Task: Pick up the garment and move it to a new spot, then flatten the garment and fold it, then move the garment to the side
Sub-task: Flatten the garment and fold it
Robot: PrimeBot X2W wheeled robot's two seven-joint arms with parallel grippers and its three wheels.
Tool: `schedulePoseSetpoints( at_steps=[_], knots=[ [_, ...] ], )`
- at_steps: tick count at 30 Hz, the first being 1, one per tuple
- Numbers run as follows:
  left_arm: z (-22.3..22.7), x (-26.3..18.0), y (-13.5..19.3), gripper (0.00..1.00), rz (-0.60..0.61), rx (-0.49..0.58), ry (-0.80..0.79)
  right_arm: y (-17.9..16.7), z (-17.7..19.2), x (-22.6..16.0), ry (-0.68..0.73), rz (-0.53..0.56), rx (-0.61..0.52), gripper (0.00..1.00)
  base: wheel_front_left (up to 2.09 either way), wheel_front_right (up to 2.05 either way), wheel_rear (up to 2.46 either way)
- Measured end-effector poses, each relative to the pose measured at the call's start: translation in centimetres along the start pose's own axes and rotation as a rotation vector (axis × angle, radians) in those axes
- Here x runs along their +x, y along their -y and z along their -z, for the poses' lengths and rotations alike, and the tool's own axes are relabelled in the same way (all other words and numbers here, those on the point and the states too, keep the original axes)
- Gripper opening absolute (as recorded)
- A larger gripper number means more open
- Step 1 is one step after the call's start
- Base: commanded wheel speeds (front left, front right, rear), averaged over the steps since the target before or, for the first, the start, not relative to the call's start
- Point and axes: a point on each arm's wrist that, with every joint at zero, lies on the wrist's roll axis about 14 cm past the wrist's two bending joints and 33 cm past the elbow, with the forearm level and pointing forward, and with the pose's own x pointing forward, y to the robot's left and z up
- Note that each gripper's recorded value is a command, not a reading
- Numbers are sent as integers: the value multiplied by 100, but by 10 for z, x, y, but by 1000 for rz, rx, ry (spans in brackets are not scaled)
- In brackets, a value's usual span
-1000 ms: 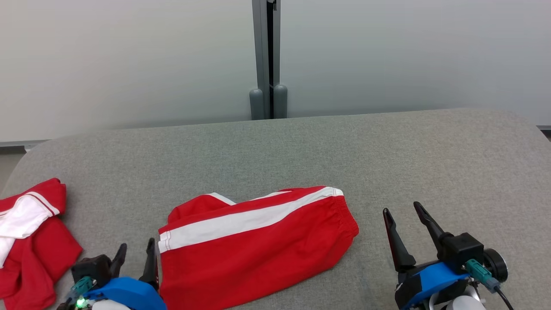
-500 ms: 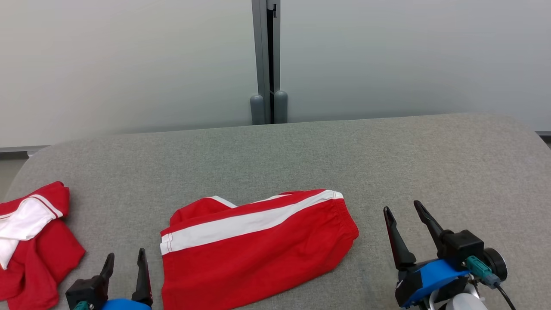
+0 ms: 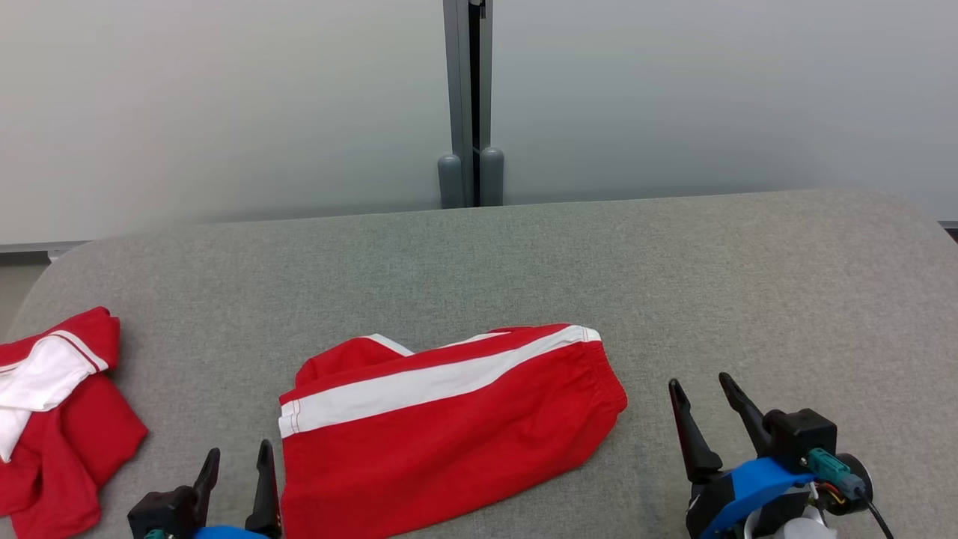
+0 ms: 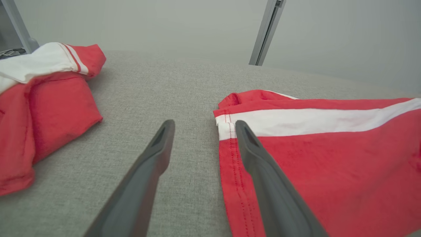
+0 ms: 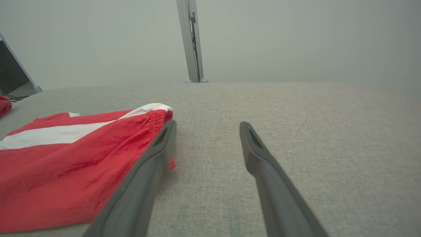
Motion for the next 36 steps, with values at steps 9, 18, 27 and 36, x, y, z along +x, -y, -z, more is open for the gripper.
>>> schedulePoseSetpoints(
  at_steps=[9, 18, 27, 36],
  knots=[
    [4, 13, 32, 100, 79, -177, -22, -5, 7, 3, -20, -18, 3, 100, 0, 0, 0],
    [12, 34, 22, 100, 90, -260, -92, -2, 16, 8, -44, -12, 7, 100, 0, 0, 0],
    [27, 42, 24, 100, 118, -335, -176, 0, 23, 15, -60, -11, 2, 100, 0, 0, 0],
    [30, 48, 20, 100, 121, -381, -209, 1, 26, 17, -66, -11, 3, 100, 0, 0, 0]
  ],
)
